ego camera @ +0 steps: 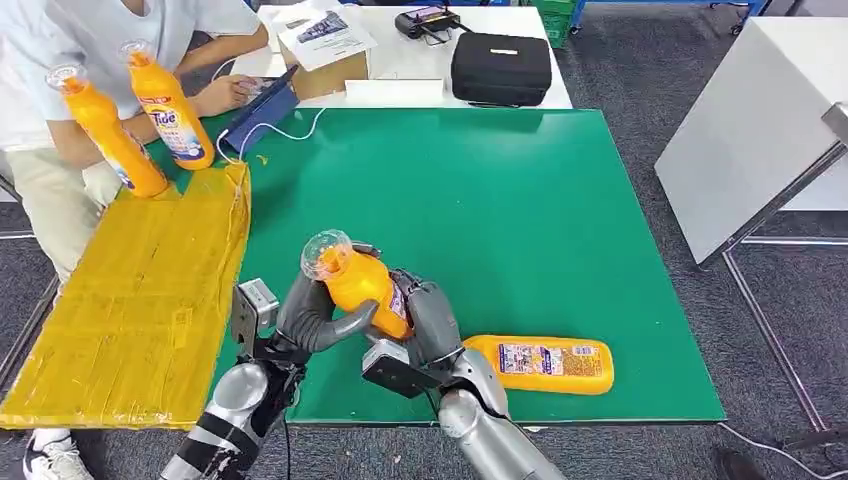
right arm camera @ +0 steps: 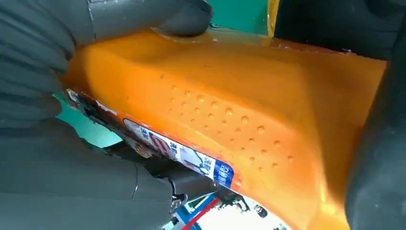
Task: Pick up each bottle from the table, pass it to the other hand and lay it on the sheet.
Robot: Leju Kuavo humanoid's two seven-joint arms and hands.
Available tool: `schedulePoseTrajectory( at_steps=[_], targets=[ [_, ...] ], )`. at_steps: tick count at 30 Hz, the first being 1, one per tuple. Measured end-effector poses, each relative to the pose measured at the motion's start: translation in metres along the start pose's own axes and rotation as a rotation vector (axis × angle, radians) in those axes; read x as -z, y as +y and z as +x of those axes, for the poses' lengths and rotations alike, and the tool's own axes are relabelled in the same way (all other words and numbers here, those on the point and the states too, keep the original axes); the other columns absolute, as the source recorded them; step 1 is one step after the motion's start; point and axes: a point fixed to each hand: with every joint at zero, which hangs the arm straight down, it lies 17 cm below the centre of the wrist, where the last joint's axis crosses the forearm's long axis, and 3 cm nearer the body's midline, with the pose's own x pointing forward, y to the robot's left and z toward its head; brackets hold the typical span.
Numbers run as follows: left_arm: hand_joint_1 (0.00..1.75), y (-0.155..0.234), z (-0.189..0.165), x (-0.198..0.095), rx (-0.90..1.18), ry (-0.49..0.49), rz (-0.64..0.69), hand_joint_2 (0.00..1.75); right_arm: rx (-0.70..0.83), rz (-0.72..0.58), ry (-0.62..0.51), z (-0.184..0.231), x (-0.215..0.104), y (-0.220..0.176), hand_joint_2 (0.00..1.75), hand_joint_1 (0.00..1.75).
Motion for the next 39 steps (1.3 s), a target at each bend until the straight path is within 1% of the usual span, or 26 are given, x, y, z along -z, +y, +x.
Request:
schedulePoseTrajectory(
  at_steps=[1, 7, 9, 13, 15, 19, 25, 27, 29, 30, 35, 36, 38, 39],
  targets=[
    [1.75, 0.001, 0.000, 0.000, 0.012, 0.000, 0.004, 1.75, 0.001, -0.002, 0.000, 0.000, 0.000, -0.001, 1.75, 0.00],
    [1.75, 0.017, 0.005, 0.004, 0.125, -0.025, 0.080, 1.75, 0.020, -0.052, -0.008, 0.008, 0.001, -0.012, 1.75, 0.00],
    [1.75, 0.034, 0.009, 0.004, 0.166, -0.034, 0.135, 1.75, 0.022, -0.088, -0.028, 0.015, 0.003, -0.023, 1.75, 0.00],
    [1.75, 0.065, 0.031, 0.003, 0.270, -0.092, 0.232, 1.75, 0.028, -0.145, -0.052, 0.023, 0.003, -0.044, 1.75, 0.00],
    [1.75, 0.081, 0.044, 0.002, 0.363, -0.125, 0.292, 1.75, 0.028, -0.171, -0.064, 0.028, 0.002, -0.054, 1.75, 0.00],
    [1.75, 0.114, 0.076, -0.004, 0.643, -0.199, 0.445, 1.75, 0.024, -0.216, -0.086, 0.034, 0.000, -0.072, 1.75, 0.00],
    [1.75, 0.132, 0.102, -0.014, 0.996, -0.246, 0.575, 1.75, 0.018, -0.277, -0.122, 0.047, -0.003, -0.092, 1.75, 0.00],
    [1.75, 0.132, 0.106, -0.014, 1.131, -0.248, 0.590, 1.75, 0.015, -0.299, -0.131, 0.050, -0.004, -0.099, 1.75, 0.00],
    [1.75, 0.129, 0.103, -0.011, 1.321, -0.234, 0.565, 1.75, 0.013, -0.321, -0.147, 0.056, -0.005, -0.108, 1.75, 0.00],
    [1.75, 0.129, 0.101, -0.011, 1.370, -0.230, 0.554, 1.75, 0.012, -0.327, -0.152, 0.058, -0.005, -0.110, 1.75, 0.00],
    [1.75, 0.135, 0.093, -0.012, 1.408, -0.198, 0.552, 1.75, 0.008, -0.345, -0.168, 0.063, -0.006, -0.118, 1.75, 0.00],
    [1.75, 0.136, 0.092, -0.011, 1.440, -0.186, 0.549, 1.75, 0.008, -0.347, -0.169, 0.064, -0.006, -0.119, 1.75, 0.00],
    [1.75, 0.134, 0.084, -0.007, 1.572, -0.157, 0.517, 1.75, 0.006, -0.354, -0.175, 0.066, -0.007, -0.122, 1.75, 0.00],
    [1.75, 0.136, 0.076, -0.005, 1.644, -0.125, 0.502, 1.75, 0.006, -0.359, -0.180, 0.067, -0.007, -0.124, 1.75, 0.00]
  ],
)
